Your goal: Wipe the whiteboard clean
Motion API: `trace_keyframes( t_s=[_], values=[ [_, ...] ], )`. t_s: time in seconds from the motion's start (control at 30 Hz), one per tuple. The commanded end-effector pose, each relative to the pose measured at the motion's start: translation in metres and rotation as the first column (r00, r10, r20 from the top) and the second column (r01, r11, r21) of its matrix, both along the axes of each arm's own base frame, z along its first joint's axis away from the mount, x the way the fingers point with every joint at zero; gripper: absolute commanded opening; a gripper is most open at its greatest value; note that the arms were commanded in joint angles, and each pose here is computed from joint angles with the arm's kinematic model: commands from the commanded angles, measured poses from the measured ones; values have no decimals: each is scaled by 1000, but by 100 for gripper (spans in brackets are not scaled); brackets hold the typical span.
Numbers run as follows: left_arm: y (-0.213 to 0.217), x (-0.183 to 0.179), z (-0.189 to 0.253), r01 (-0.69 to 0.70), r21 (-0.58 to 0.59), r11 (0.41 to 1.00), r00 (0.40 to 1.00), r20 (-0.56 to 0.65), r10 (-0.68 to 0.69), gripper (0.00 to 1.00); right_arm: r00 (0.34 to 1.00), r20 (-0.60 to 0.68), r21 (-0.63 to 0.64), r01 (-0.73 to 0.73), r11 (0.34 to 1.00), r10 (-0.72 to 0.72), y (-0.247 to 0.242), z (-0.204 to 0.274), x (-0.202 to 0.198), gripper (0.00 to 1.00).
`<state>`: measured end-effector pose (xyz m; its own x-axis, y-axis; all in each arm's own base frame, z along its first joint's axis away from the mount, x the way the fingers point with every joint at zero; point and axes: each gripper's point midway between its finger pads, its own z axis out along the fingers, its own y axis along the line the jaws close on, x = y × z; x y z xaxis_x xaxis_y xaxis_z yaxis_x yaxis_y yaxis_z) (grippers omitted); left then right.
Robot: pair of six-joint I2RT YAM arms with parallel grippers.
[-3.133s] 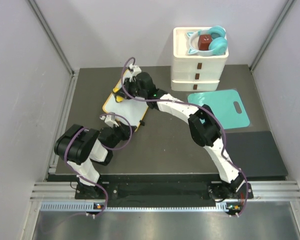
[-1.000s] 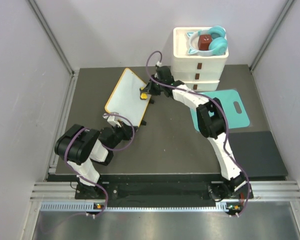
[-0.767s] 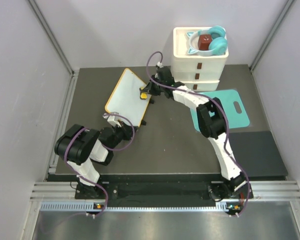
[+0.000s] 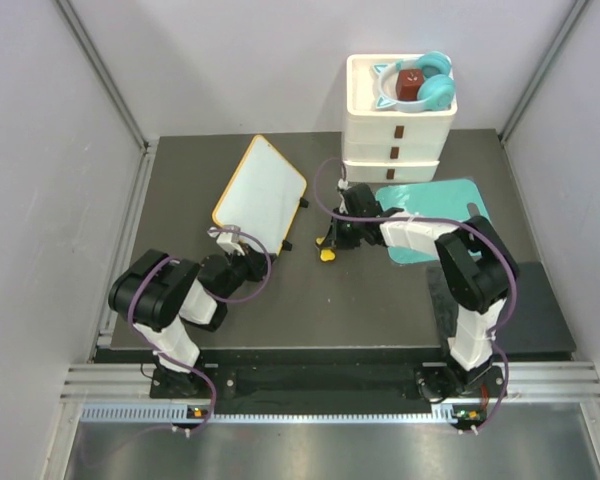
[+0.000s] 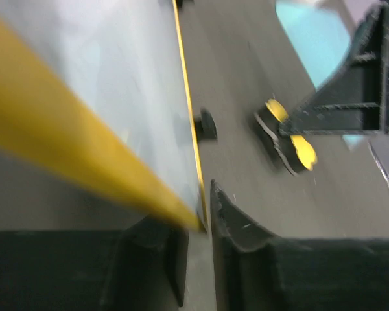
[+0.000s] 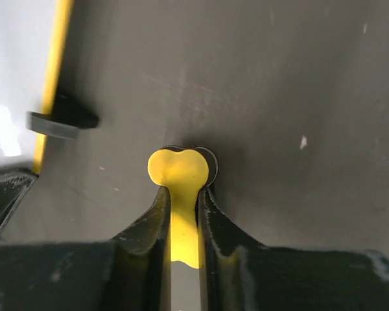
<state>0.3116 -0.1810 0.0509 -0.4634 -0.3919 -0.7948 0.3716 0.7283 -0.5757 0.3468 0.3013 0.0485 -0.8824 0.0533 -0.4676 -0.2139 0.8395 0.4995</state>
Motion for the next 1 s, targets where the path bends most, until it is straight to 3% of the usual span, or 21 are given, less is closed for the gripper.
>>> trace_keyframes(
  t_s=[0.0,0.13,0.4,0.67,0.83,0.87,0.97],
  values=[
    [-18,-34,-25,146,22,989,983,-117,-142,27,999,-26,17,-38,999,39,5,-19,-10,18],
    [-15,-32,-24,125,27,992,986,-118,-121,31,999,-33,36,-35,999,36,8,-24,-12,36],
    [-13,-31,-25,109,28,994,987,-121,-105,36,999,-26,27,-26,999,27,5,-29,-14,52],
    [-10,-47,-19,107,20,994,989,-101,-104,59,999,48,32,0,999,-1,-4,-7,-13,75],
    [0,-57,-12,56,18,998,994,-98,-54,67,996,87,22,25,999,-27,-11,6,-12,86],
    [1,-57,-9,43,14,999,994,-97,-41,73,997,72,5,26,1000,-27,-16,5,-17,88],
    [14,-57,-14,-47,43,998,984,-167,53,78,992,108,-20,63,998,-60,-27,14,-17,90]
  ],
)
